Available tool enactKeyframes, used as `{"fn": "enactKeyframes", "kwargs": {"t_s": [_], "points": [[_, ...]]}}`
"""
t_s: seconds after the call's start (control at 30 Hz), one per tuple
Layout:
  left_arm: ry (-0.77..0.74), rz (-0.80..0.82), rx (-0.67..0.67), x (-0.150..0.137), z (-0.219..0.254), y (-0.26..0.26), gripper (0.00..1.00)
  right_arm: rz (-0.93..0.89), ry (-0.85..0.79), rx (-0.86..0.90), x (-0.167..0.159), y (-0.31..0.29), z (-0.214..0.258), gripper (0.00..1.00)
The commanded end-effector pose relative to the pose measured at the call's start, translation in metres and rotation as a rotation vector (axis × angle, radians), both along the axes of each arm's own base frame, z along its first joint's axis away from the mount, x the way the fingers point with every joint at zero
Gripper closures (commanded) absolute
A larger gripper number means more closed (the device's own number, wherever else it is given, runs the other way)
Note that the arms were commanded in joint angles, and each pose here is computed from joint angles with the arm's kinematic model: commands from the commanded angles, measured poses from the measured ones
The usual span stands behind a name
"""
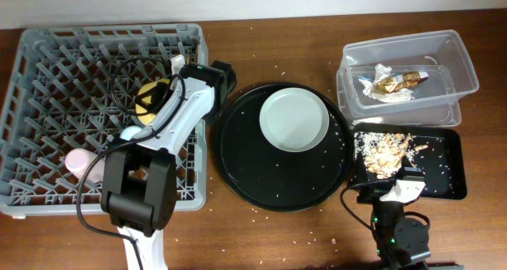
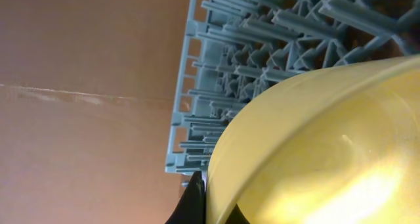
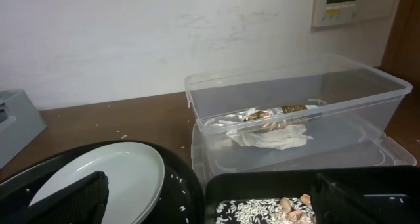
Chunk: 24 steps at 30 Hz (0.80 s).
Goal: Sort waste into correct bins and load items into the dishwasher rack
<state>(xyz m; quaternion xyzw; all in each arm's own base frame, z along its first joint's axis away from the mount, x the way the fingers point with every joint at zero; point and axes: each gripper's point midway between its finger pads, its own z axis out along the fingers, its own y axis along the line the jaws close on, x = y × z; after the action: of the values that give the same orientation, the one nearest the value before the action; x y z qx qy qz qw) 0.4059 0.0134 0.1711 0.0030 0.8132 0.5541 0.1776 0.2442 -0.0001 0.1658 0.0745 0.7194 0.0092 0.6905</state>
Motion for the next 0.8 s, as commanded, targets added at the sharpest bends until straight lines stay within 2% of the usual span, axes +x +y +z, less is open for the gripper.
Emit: {"fn": "enactKeyframes", "kwargs": {"t_s": [0.0, 0.1, 0.23, 0.27, 0.33, 0.43, 0.47, 0.57, 0.7, 0.77], "points": [[0.139, 0.000, -0.290, -0.013, -0.067, -0.046, 0.99, -0.003, 0.004, 0.000, 0.000, -0.001, -0.003, 0.01], [0.172, -0.044, -0.435, -0.020, -0.087, -0.087, 0.97, -0.003, 0.004, 0.000, 0.000, -0.001, -0.003, 0.02], [0.176, -0.077, -0.434, -0.022, -0.086, -0.100, 0.96, -0.003, 0.004, 0.000, 0.000, -0.001, -0.003, 0.02], [0.177, -0.078, -0.398, -0.022, -0.080, -0.096, 1.00, -0.003, 0.004, 0.000, 0.000, -0.001, -0.003, 0.02], [0.166, -0.076, -0.287, -0.017, -0.049, -0.079, 1.00, -0.003, 0.004, 0.000, 0.000, -0.001, -0.003, 0.02], [0.059, -0.034, -0.113, -0.003, 0.009, -0.042, 1.00, -0.003, 0.004, 0.000, 0.000, -0.001, -0.003, 0.01], [0.049, -0.012, -0.110, -0.001, 0.010, -0.033, 1.00, -0.003, 0.004, 0.000, 0.000, -0.001, -0.003, 0.02], [0.082, 0.066, -0.214, -0.005, -0.019, -0.020, 1.00, -0.003, 0.004, 0.000, 0.000, -0.001, -0.003, 0.02], [0.079, 0.115, -0.157, -0.007, -0.020, 0.010, 1.00, -0.003, 0.004, 0.000, 0.000, -0.001, -0.003, 0.01], [0.083, 0.119, -0.185, -0.007, -0.024, 0.006, 1.00, -0.003, 0.004, 0.000, 0.000, -0.001, -0.003, 0.02]]}}
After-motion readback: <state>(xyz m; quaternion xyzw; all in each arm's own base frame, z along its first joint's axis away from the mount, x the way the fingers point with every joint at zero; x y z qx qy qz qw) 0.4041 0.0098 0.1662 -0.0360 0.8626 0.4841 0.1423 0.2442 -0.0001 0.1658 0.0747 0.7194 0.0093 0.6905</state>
